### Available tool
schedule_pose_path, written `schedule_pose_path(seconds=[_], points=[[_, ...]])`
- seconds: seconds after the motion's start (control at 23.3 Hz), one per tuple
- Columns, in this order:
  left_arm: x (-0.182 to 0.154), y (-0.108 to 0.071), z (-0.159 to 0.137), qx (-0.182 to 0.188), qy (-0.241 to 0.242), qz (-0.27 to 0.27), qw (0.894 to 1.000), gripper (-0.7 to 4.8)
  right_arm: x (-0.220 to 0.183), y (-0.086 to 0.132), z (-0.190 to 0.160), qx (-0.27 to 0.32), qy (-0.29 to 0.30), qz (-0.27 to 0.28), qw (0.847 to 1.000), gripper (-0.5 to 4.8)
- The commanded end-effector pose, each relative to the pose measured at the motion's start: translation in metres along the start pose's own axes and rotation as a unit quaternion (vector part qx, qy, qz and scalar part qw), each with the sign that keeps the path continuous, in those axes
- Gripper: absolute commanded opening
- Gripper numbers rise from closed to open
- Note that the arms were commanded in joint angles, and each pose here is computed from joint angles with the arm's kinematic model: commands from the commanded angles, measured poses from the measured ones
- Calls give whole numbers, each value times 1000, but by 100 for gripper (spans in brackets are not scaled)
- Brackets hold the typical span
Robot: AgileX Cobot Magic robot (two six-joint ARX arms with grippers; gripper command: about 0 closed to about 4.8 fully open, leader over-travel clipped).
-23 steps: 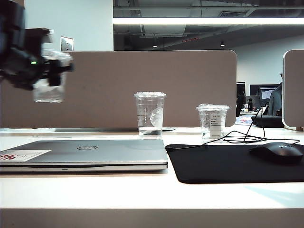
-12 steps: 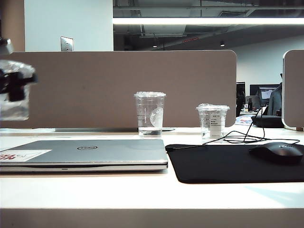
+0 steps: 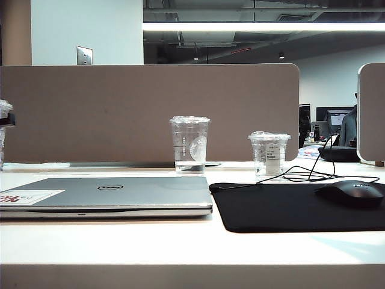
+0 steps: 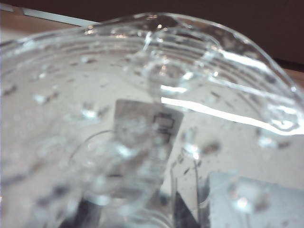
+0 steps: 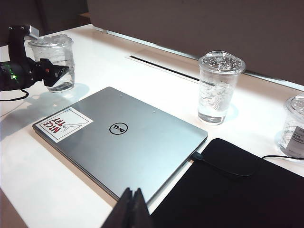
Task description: Pick up the coffee cup on the left and place it on the left side of the laptop.
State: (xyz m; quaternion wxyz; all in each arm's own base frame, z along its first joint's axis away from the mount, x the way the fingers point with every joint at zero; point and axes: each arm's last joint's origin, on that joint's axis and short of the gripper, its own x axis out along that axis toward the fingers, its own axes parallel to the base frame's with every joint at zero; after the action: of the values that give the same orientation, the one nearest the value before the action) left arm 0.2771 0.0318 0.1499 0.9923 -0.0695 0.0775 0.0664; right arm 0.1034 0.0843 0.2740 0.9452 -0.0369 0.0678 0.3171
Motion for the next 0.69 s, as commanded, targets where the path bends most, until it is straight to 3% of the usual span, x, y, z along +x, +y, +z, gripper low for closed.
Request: schedule_pose_path(seconds=[0.04,0.69], points=[[0,-2,3,2,-13,-22,1000,184,-1,0,5,0,-15,2,1000,-3],[11,2,-17,13,-20,-29,999,187,-1,0,4,1,-14,1,1000,-4]])
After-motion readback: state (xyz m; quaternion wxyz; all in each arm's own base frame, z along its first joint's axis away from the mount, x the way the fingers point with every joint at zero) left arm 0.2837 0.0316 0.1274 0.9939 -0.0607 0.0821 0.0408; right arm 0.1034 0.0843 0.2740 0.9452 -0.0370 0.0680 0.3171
